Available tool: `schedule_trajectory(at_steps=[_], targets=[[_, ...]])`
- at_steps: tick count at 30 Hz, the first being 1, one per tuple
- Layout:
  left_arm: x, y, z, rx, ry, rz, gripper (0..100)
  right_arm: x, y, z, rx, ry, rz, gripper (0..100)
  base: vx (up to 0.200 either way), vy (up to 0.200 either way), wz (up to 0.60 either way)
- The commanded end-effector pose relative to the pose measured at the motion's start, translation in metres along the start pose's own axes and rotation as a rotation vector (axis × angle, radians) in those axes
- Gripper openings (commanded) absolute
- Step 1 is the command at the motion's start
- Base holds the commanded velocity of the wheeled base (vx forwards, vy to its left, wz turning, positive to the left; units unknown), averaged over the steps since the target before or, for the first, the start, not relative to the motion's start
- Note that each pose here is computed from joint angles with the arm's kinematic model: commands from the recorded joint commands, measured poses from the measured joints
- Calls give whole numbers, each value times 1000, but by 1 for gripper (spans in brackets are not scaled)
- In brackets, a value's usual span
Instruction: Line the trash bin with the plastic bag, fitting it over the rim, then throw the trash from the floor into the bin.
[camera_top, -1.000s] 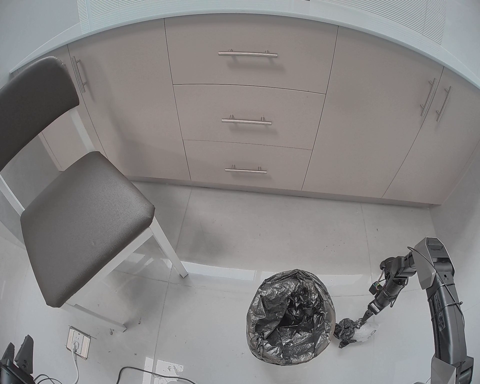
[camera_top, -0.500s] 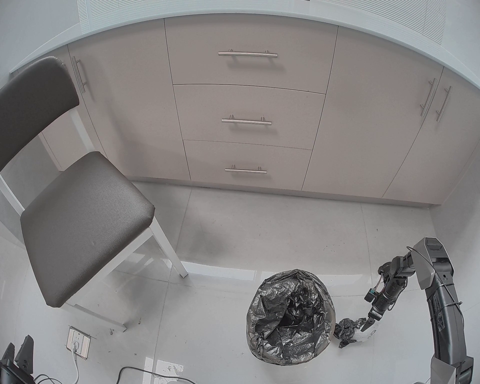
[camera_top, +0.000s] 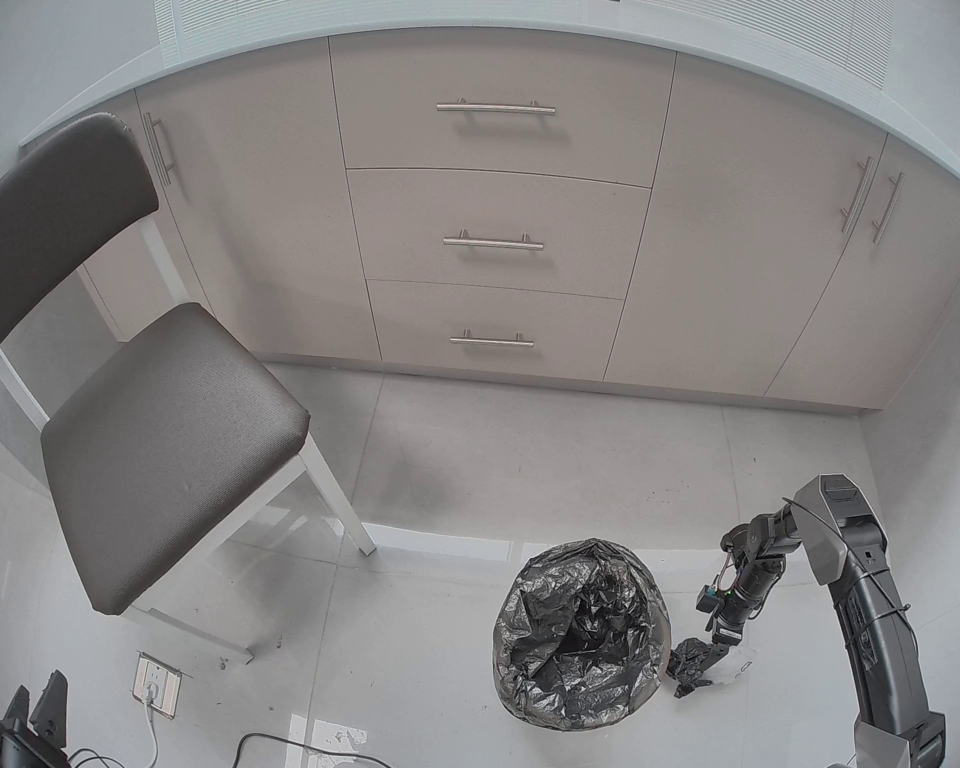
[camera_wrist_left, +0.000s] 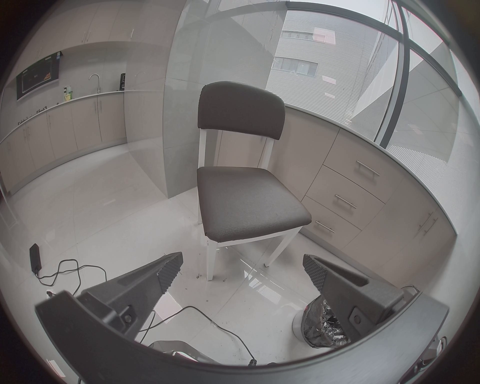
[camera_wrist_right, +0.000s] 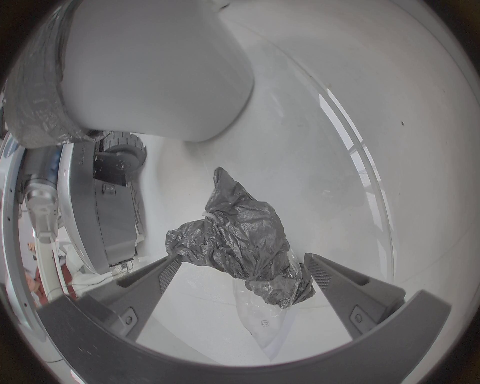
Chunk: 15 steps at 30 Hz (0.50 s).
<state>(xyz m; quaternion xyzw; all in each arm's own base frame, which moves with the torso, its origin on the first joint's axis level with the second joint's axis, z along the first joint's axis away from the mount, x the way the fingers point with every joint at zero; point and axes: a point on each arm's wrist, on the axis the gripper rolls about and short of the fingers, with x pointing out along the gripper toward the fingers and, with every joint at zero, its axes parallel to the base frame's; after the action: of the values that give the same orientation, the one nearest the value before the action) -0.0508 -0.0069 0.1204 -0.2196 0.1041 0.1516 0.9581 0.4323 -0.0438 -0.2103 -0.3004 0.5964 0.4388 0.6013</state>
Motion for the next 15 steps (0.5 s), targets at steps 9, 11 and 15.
schedule_trajectory(at_steps=[9,11,15], targets=[[1,0,0,0,4,1,100,3,7,18,-58,24,-5,100,0,0,0],[2,1,-2,4,10,6,100,3,6,18,-58,32,-15,100,0,0,0],[3,0,-1,-6,-12,0,100,3,0,16,-46,14,-62,100,0,0,0]])
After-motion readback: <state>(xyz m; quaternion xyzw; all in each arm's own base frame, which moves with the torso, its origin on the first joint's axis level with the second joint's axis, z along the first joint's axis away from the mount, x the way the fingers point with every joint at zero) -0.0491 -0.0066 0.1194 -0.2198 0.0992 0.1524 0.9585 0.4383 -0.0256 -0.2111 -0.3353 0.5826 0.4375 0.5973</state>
